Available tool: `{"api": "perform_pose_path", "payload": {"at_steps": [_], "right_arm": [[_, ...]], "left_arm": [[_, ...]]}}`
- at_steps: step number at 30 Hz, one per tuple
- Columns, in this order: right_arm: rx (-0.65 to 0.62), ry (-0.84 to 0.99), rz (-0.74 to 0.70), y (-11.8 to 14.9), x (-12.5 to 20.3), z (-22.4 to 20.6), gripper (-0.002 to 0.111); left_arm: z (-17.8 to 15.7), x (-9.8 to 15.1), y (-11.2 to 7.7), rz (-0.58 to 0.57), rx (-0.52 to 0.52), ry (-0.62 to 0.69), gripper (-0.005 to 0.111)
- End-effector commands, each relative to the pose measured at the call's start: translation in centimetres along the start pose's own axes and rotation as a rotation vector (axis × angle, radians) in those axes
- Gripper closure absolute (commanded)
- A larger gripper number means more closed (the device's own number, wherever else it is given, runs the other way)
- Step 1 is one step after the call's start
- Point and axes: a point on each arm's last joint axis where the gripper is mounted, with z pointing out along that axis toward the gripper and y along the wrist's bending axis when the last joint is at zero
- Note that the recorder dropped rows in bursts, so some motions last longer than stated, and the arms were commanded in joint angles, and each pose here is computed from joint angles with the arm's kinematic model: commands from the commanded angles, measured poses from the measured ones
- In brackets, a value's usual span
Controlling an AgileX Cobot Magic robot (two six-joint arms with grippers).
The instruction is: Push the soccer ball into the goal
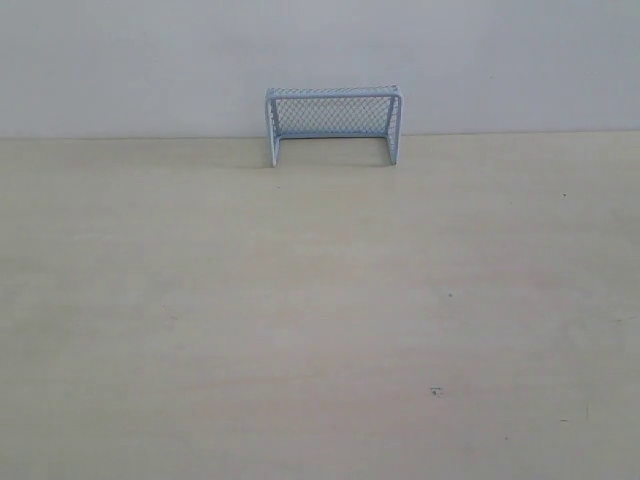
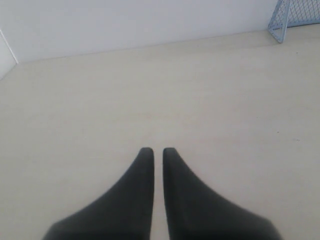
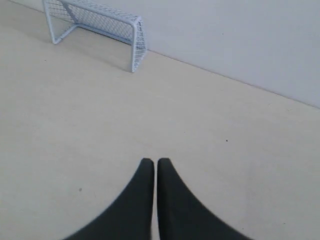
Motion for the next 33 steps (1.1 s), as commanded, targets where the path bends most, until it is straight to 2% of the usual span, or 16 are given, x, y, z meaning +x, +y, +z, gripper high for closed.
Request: {"api": "perform_pose_path", "payload": {"at_steps": [1,10,16,24,33], "right_arm": [[0.109,-0.067,0.016,0.2,1.2,-1.4,0.108],[0.23,-0.16,0.039,1.4,3.7,-3.9,0.108],[0.329,-0.221,0.115,2.0,6.4,-5.1,0.108],[0.396,-0.271,0.135,2.7,8.9,-6.0,0.108],[0.413,-0.31,0.178,3.9,11.8,-6.6,0.108]], "left_arm": [[0.0,-0.2,0.0,-0.007,0.008,-0.003,0.1],[0.0,-0.2,0.0,-0.007,0.008,-0.003,0.1],[0.0,-0.2,0.0,-0.007,0.008,-0.003,0.1],[0.0,-0.2,0.0,-0.007,0.008,-0.003,0.1],[0.0,-0.2,0.0,-0.007,0.008,-0.003,0.1]]}}
